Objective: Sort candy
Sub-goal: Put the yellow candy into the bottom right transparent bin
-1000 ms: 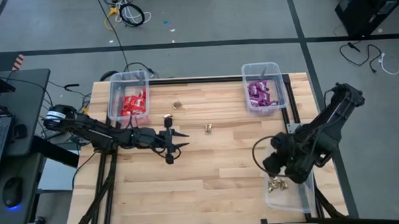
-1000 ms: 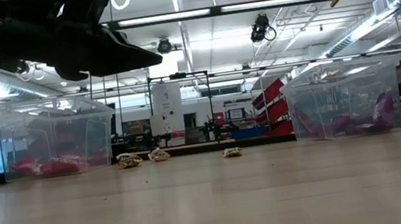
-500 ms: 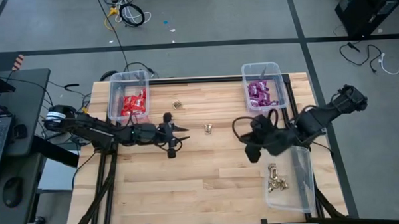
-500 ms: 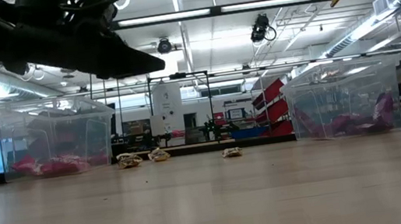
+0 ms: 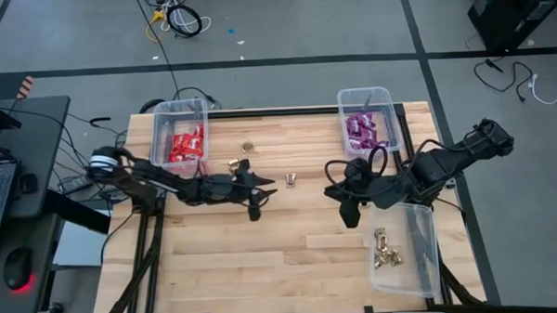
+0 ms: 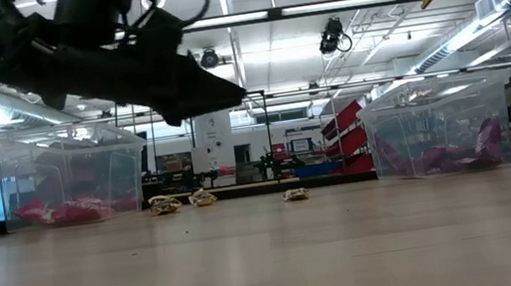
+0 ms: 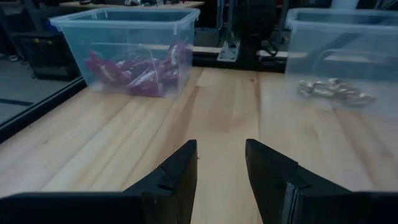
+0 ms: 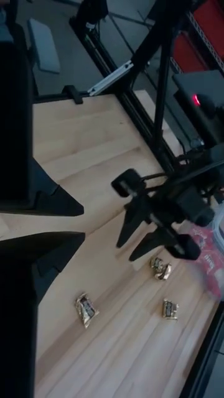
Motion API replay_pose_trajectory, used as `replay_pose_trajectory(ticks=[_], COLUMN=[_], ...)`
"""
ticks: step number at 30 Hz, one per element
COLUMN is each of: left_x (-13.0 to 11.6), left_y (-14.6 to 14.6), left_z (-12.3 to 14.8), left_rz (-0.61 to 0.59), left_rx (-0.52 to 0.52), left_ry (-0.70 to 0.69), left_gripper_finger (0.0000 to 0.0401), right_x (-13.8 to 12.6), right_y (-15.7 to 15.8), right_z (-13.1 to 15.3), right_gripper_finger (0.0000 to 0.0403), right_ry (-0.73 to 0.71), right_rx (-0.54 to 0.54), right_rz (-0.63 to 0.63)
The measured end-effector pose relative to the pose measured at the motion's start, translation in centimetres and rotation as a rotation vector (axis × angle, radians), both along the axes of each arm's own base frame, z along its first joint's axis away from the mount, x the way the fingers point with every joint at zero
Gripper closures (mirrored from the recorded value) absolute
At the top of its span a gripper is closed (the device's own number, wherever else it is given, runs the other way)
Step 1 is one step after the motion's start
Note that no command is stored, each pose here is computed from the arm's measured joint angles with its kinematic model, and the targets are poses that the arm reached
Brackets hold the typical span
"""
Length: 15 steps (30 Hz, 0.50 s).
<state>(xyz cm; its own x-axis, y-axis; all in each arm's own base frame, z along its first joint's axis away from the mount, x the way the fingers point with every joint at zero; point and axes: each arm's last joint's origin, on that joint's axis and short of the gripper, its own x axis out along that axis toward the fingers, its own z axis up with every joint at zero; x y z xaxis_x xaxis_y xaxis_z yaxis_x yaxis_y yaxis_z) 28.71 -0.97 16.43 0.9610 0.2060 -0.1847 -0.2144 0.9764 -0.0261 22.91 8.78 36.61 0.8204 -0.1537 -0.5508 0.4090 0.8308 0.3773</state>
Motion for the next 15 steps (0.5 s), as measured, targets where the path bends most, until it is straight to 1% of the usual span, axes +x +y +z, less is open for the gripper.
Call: replay_pose_trajectory(ticks=[5,9,15], left_x=[2.0,3.0,4.8], left_y=[0.3,1.0,1.6], left_z=[-1.0,-2.2,-4.3], left_rz=[0.041,0.066,0.097], left_rx=[0.008,0.005,-0.029], left_ry=[0.032,0.067,0.138], left_gripper_finger=[0.0261,0.0261,0.0261], right_x=[0.0,-0.1,-0.2], right_y=[0.1,0.2,0.4], right_z=[0.0,0.0,0.0], right_gripper_finger=[0.0364,0.0364,0.0364], right_ry=[0.0,0.002,0.003], right_rx=[0.0,-0.005,-0.021], right_rz=[0.002,0.014,0.032])
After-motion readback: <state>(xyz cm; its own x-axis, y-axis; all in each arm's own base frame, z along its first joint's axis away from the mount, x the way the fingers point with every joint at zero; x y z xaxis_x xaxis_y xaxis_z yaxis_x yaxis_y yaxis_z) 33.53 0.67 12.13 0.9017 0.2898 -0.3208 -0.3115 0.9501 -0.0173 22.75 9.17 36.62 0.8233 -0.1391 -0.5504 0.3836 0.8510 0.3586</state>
